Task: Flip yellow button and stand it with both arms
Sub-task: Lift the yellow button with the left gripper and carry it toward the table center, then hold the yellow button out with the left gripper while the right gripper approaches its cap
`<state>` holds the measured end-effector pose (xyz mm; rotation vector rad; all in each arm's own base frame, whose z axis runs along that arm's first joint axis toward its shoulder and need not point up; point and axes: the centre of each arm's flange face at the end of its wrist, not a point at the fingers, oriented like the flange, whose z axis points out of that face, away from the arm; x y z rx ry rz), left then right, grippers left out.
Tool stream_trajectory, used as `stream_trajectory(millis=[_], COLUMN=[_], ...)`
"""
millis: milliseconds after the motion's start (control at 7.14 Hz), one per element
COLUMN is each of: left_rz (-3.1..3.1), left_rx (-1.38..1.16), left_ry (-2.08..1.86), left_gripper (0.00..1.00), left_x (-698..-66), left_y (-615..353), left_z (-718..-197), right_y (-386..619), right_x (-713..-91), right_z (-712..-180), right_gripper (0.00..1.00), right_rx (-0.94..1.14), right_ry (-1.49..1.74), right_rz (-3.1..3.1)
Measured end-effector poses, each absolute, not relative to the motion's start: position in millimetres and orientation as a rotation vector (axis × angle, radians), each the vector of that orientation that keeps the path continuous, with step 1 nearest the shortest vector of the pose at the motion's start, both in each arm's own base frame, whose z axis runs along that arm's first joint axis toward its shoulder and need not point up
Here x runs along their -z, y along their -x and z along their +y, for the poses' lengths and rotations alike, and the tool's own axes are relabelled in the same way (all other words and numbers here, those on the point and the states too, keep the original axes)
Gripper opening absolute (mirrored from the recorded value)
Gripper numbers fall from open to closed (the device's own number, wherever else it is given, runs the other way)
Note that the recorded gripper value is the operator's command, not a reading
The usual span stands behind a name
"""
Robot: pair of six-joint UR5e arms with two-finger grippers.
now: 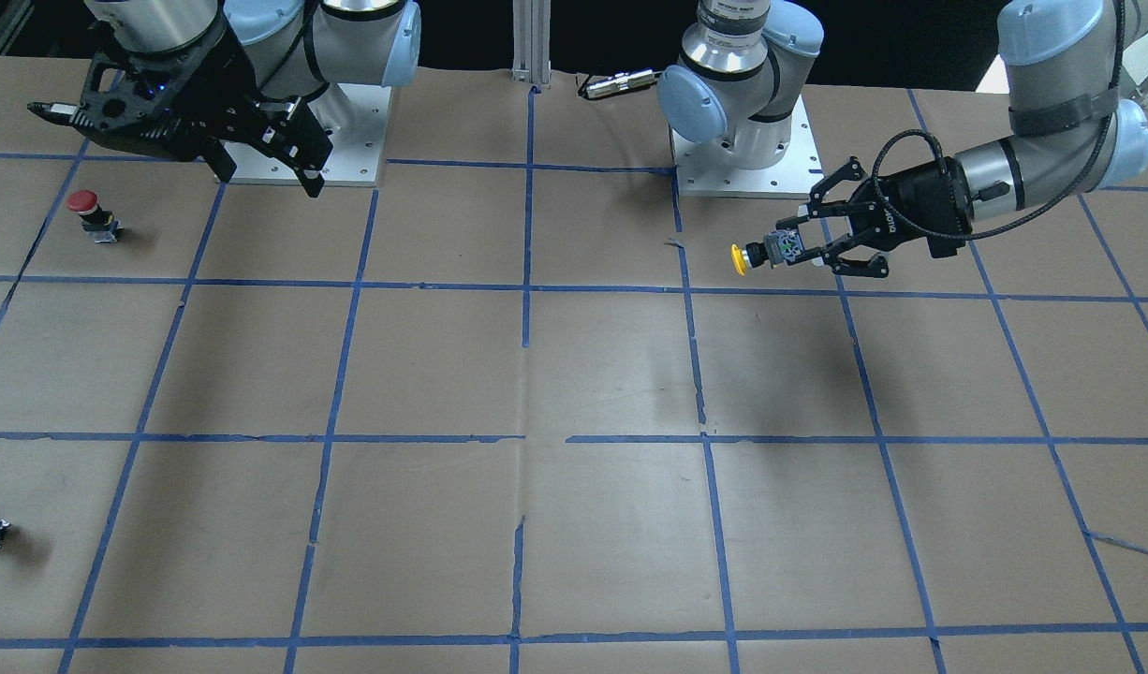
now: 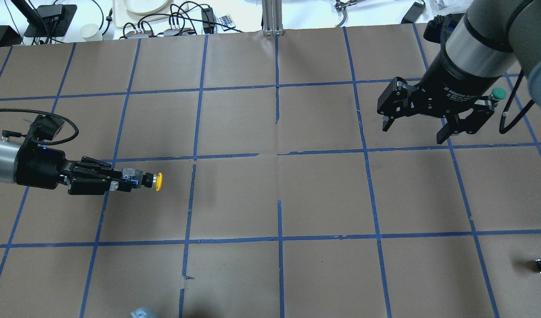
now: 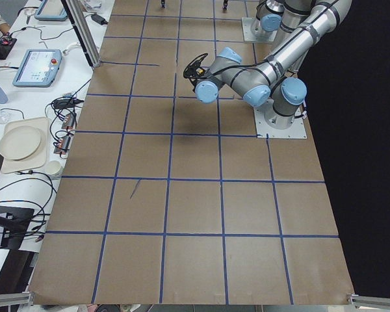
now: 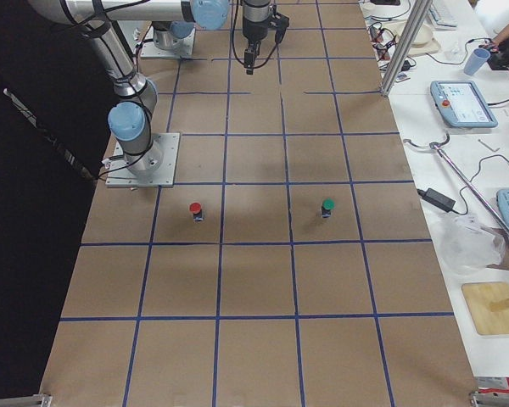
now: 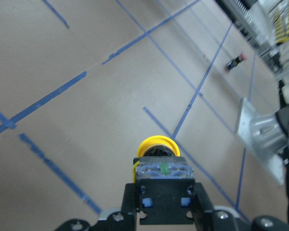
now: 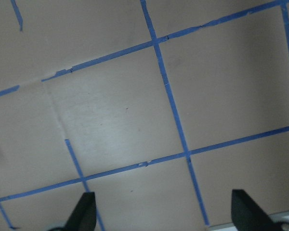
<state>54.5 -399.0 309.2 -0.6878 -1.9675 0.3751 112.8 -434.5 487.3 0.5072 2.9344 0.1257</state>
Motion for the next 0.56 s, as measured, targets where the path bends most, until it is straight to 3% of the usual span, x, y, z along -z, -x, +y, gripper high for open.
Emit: stream_trajectory(millis=[561], left_rz=[-1.676], left_rx=[-0.269], left_ry=[0.250], left_gripper=[0.14], left_x=[-344.5], left_y=[53.8], left_z=[-370.8], right_y=[-86.5], right_x=[-491.1], right_z=[-438.1], right_gripper=[1.00], right_rx=[-0.495], right_ry=[-1.141], right_rz=[2.254])
